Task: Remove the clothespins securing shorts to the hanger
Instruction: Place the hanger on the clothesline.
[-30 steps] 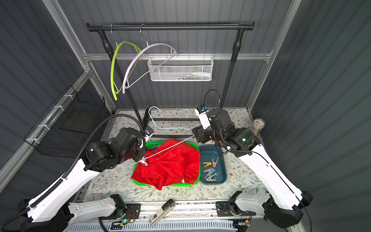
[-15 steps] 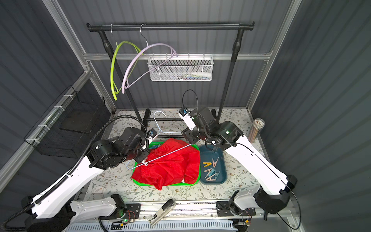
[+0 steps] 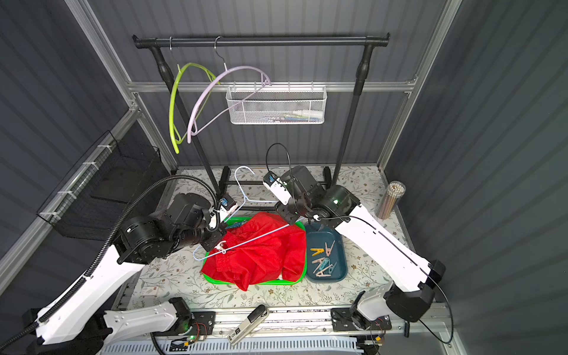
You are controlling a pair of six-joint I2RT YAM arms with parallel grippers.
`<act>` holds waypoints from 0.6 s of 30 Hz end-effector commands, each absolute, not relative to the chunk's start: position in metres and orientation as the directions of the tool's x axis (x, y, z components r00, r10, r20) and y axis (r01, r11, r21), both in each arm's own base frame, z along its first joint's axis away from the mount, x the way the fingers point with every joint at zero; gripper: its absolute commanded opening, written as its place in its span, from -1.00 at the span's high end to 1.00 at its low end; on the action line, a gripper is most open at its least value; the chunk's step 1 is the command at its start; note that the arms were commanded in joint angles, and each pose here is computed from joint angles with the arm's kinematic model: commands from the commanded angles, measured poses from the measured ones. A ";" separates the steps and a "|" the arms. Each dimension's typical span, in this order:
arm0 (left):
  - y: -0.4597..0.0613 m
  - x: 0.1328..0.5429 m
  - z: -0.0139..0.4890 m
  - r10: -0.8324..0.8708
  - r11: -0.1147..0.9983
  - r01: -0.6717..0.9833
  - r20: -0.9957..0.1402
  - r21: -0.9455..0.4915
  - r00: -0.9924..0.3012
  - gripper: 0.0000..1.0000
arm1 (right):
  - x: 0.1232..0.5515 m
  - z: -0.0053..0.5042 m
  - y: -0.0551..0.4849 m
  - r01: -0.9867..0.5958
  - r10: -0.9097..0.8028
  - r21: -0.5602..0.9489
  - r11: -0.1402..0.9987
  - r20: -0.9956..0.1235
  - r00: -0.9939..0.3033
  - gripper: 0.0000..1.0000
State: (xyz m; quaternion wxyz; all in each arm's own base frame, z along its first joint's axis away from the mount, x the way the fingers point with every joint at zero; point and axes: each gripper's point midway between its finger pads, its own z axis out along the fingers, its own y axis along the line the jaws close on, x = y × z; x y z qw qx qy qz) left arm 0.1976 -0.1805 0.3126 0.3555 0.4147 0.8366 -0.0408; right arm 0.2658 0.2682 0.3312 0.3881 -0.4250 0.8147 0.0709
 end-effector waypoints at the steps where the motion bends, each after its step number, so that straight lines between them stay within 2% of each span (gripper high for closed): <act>1: -0.187 0.196 0.315 0.650 0.654 0.733 -0.635 0.187 -0.418 1.00 | 0.260 0.327 0.269 -0.761 -0.654 -0.232 0.606 -0.690 -0.311 0.26; 8: -0.192 0.193 0.318 0.651 0.635 0.754 -0.642 0.168 -0.405 1.00 | 0.257 0.328 0.267 -0.760 -0.665 -0.261 0.596 -0.691 -0.283 0.38; 12: -0.190 0.189 0.320 0.647 0.631 0.759 -0.646 0.157 -0.405 1.00 | 0.253 0.331 0.269 -0.774 -0.656 -0.249 0.582 -0.706 -0.266 0.58; 18: -0.192 0.178 0.326 0.641 0.608 0.785 -0.659 0.122 -0.394 1.00 | 0.252 0.322 0.267 -0.784 -0.687 -0.264 0.562 -0.676 -0.265 0.66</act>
